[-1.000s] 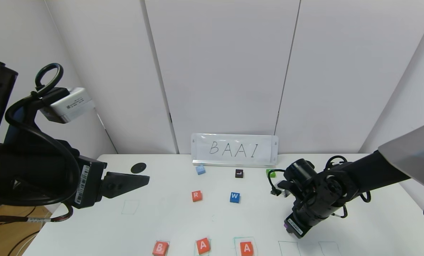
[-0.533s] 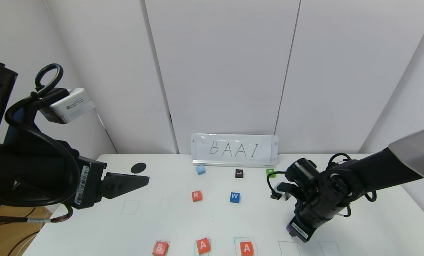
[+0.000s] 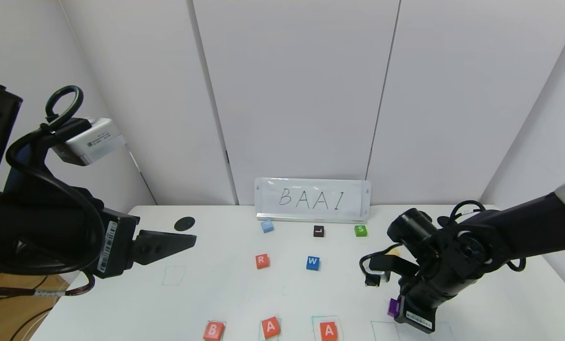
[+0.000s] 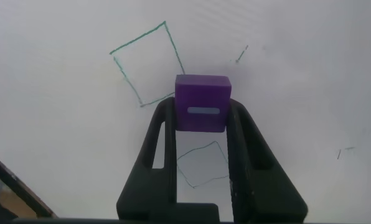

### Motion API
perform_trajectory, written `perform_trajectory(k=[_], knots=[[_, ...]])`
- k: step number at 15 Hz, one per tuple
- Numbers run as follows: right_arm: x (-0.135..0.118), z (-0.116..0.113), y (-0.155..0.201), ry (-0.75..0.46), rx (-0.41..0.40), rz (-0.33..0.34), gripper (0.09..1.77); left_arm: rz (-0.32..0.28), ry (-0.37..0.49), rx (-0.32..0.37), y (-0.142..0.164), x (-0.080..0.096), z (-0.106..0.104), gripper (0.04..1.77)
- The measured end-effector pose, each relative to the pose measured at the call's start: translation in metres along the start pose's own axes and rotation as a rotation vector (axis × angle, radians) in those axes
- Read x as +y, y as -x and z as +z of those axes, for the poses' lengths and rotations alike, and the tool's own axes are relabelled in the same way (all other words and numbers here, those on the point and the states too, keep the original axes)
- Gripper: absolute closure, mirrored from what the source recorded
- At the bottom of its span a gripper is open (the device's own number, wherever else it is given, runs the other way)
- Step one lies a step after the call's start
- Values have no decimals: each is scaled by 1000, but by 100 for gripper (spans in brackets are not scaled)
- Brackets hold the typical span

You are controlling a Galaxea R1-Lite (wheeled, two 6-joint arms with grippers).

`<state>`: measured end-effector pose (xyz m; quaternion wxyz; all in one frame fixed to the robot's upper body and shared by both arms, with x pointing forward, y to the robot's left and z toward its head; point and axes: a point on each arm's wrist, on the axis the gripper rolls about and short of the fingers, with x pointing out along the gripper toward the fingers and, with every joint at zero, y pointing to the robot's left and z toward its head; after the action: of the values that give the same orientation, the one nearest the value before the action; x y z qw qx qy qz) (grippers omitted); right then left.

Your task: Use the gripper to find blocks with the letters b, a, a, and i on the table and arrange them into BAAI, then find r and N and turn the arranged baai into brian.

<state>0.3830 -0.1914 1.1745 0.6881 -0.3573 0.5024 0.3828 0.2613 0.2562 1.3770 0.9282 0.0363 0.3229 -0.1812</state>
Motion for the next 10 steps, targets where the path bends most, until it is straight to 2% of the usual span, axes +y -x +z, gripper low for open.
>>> perform_trajectory(k=[4,10], knots=[[8,0,2,179,-26,41,133,14,-4,4,-1,3,0,9],[17,0,-1,333,5,82,133,17,-15,25,-7,4,-2,9]])
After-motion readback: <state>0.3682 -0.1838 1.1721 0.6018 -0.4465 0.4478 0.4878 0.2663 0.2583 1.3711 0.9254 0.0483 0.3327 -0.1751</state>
